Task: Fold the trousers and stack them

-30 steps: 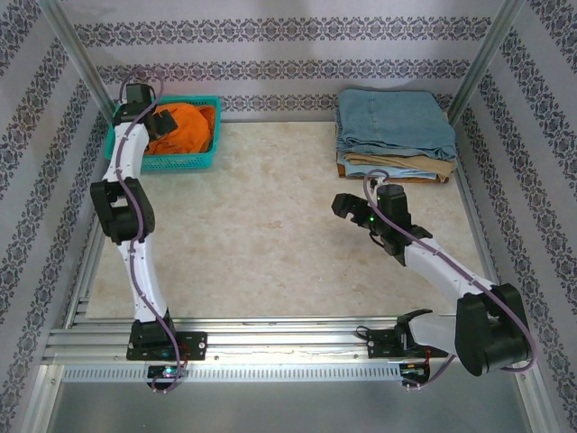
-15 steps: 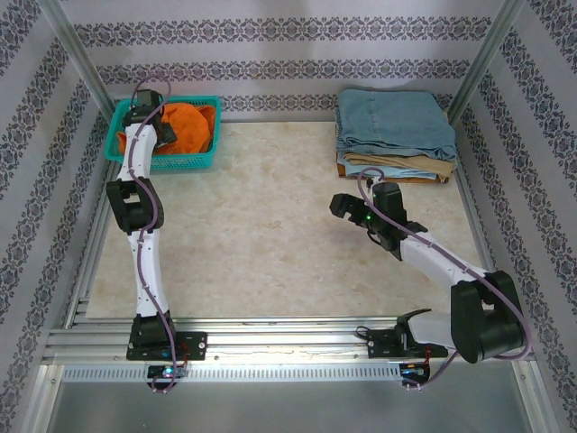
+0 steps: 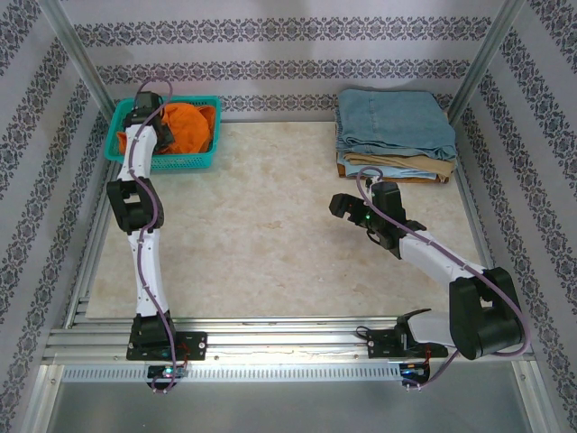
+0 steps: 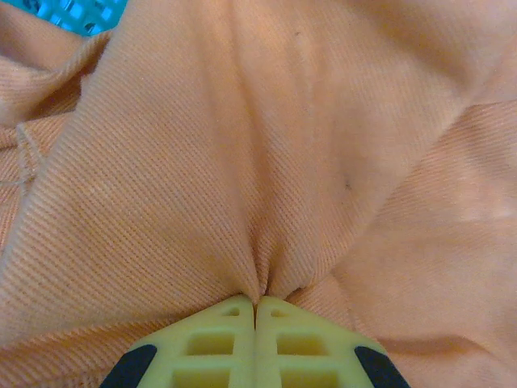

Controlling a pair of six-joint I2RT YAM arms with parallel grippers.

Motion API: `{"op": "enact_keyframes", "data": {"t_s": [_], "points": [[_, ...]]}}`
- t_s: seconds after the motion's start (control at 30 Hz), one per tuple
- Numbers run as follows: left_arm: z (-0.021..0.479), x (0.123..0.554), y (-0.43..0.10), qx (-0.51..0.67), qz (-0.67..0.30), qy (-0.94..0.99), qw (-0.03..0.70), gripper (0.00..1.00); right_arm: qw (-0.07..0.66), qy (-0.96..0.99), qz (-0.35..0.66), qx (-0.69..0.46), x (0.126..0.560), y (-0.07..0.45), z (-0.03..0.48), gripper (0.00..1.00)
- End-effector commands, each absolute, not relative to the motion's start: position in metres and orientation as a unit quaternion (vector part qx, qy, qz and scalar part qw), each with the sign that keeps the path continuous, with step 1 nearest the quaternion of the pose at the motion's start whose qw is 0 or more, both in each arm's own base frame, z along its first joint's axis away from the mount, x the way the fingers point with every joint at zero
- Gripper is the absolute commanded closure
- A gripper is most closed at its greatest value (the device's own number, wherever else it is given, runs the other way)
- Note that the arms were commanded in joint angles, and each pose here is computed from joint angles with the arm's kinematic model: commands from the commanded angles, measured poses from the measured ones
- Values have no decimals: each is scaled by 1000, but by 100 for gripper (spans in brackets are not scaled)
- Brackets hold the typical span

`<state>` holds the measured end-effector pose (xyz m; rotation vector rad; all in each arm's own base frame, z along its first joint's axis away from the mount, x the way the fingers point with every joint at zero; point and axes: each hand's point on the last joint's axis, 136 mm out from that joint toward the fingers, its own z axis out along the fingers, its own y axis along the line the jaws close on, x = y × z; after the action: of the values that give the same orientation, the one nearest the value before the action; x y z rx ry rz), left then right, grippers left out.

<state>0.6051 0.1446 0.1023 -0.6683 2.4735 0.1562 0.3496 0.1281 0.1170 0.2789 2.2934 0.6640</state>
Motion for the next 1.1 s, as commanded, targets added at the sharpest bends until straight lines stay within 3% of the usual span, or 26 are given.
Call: {"op": "enact_keyframes", "data": {"t_s": [0.0, 0.13, 0.37, 0.53, 0.73, 0.9, 1.07], "points": [[208, 628, 113, -203, 20, 892, 402, 100, 375, 884, 259, 107, 354, 131, 129, 2], [291, 626, 99, -194, 9, 854, 482, 100, 385, 878, 261, 112, 352, 128, 134, 2], [390, 598, 50, -146, -55, 815, 558, 100, 394, 873, 266, 112, 350, 128, 141, 2], [482, 552, -13, -65, -106, 770, 626, 100, 395, 871, 270, 113, 349, 128, 143, 2], [572, 464, -106, 75, -152, 701, 693, 100, 394, 869, 279, 111, 348, 131, 145, 2], [593, 377, -151, 141, -204, 641, 726, 100, 390, 869, 283, 111, 347, 134, 144, 2], [487, 309, -176, 135, -277, 672, 674, 100, 387, 870, 287, 109, 347, 137, 142, 2]]}}
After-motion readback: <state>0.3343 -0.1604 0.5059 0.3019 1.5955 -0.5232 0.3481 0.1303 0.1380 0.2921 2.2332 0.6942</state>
